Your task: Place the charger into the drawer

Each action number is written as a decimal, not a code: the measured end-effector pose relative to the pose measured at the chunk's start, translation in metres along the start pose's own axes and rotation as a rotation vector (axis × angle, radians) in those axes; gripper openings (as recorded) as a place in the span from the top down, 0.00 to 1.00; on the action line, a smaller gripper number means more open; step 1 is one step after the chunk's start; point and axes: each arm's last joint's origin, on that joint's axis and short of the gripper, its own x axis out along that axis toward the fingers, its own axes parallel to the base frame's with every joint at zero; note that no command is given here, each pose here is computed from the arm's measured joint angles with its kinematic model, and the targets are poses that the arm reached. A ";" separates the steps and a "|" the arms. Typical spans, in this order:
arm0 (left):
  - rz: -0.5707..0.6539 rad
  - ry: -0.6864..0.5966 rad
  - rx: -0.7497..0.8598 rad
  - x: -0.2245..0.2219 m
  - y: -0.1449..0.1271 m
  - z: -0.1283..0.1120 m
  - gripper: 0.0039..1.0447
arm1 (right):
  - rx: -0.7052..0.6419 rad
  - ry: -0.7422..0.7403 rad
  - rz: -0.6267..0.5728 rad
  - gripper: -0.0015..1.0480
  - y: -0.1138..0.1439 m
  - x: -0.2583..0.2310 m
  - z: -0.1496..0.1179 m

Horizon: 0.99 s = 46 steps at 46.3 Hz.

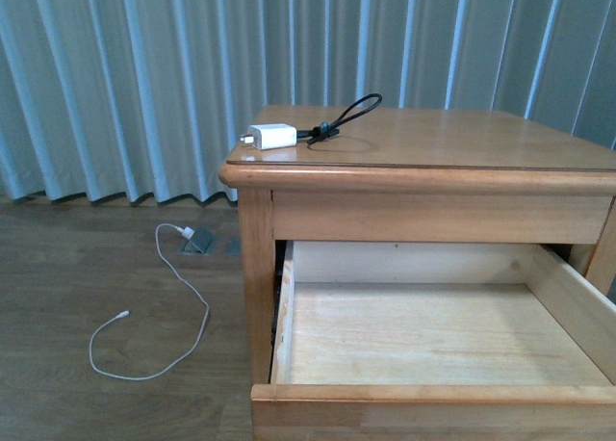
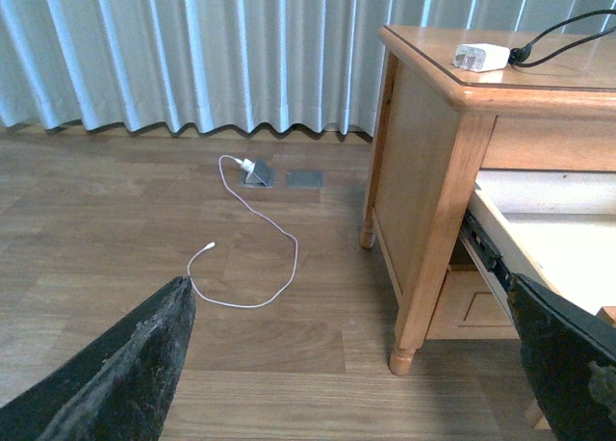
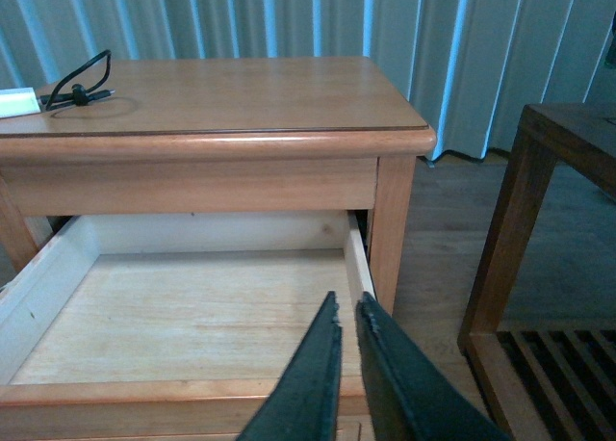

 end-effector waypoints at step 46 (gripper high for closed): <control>0.082 0.111 0.097 0.210 -0.055 0.109 0.06 | -0.004 -0.003 0.004 0.08 0.002 -0.002 -0.002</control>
